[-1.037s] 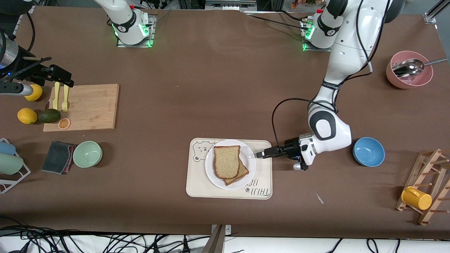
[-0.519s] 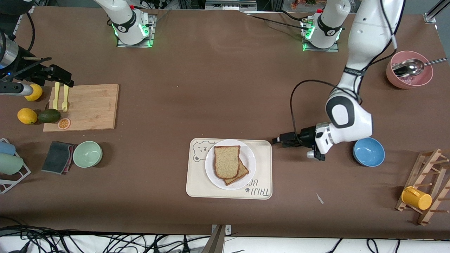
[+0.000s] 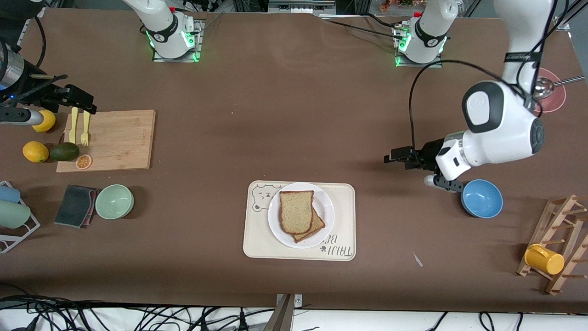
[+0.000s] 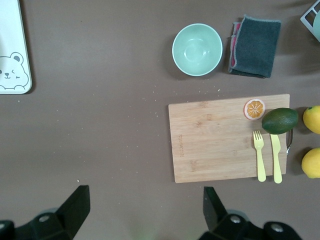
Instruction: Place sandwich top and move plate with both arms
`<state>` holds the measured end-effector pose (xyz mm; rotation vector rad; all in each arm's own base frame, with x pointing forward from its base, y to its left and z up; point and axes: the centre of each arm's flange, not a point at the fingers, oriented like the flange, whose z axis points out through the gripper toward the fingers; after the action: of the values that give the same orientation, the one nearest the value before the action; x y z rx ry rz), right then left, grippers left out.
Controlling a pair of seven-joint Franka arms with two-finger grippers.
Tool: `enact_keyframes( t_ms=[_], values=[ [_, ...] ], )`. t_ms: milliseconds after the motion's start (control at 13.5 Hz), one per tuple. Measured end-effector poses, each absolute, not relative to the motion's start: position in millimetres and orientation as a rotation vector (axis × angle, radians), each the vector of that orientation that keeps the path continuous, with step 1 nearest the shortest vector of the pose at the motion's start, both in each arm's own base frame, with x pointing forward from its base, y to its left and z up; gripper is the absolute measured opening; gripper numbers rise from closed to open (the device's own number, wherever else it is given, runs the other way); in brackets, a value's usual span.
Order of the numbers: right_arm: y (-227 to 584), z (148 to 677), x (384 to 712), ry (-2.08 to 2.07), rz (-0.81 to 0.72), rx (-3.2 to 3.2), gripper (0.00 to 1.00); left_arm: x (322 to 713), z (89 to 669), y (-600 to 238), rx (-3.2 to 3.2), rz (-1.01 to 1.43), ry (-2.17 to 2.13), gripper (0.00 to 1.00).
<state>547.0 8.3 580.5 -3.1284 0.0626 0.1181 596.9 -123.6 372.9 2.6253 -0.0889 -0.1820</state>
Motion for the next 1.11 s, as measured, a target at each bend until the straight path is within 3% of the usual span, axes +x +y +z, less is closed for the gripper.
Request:
enact_keyframes(
  t_ms=[667, 1111],
  values=[
    [8.3, 580.4, 547.0, 0.062, 0.118, -3.128, 1.0, 581.8, 499.2, -65.2, 3.005, -0.397, -0.205, 1.0],
    [8.3, 580.4, 547.0, 0.062, 0.118, -3.128, 1.0, 586.2, 558.0, -36.5, 3.098, -0.299, -0.169, 1.0]
  ],
)
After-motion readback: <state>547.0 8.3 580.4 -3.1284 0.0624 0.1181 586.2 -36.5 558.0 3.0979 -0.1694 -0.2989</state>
